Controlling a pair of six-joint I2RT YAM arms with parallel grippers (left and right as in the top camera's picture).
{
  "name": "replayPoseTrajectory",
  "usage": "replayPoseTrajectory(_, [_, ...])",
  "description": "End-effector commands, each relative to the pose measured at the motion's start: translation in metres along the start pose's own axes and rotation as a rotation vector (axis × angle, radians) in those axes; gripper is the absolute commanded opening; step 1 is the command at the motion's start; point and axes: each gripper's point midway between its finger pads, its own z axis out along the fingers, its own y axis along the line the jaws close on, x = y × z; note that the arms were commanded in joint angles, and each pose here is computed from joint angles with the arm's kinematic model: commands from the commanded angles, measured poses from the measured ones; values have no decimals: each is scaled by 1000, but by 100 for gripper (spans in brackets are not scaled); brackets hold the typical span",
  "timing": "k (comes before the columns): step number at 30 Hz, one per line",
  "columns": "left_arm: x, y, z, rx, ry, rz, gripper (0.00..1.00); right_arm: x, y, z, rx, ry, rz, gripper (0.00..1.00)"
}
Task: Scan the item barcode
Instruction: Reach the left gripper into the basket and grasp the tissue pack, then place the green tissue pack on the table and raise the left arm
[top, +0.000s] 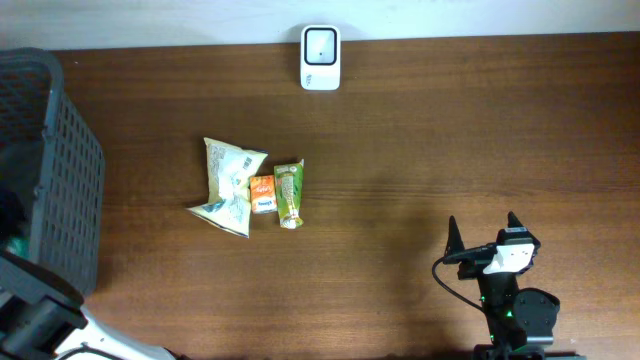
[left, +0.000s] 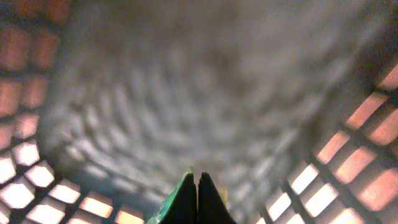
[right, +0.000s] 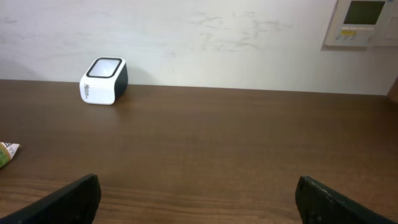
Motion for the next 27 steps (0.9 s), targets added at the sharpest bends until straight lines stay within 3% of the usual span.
replayPoseTrajectory(1, [-71, -35, -131, 92, -385, -44, 0, 3, 1, 0, -3, 3, 8, 99])
replayPoseTrajectory(3, [-93, -83, -217, 247, -629, -7, 0, 3, 1, 0, -3, 3, 8, 99])
replayPoseTrajectory(5, [-86, -139, -271, 388, -740, 90, 0, 3, 1, 0, -3, 3, 8, 99])
replayPoseTrajectory(7, [-67, -194, -292, 451, -752, 209, 0, 3, 1, 0, -3, 3, 8, 99])
replayPoseTrajectory(12, [7, -354, -283, 590, -590, 551, 0, 3, 1, 0, -3, 3, 8, 99])
replayPoseTrajectory(15, [44, -414, -261, 521, -521, 697, 0, 3, 1, 0, -3, 3, 8, 99])
replayPoseTrajectory(19, [101, -492, -196, 466, -333, 858, 0, 3, 1, 0, -3, 3, 8, 99])
replayPoseTrajectory(22, [140, -536, -116, 416, -123, 820, 0, 3, 1, 0, -3, 3, 8, 99])
replayPoseTrajectory(27, [186, -565, -30, 319, 67, 719, 0, 3, 1, 0, -3, 3, 8, 99])
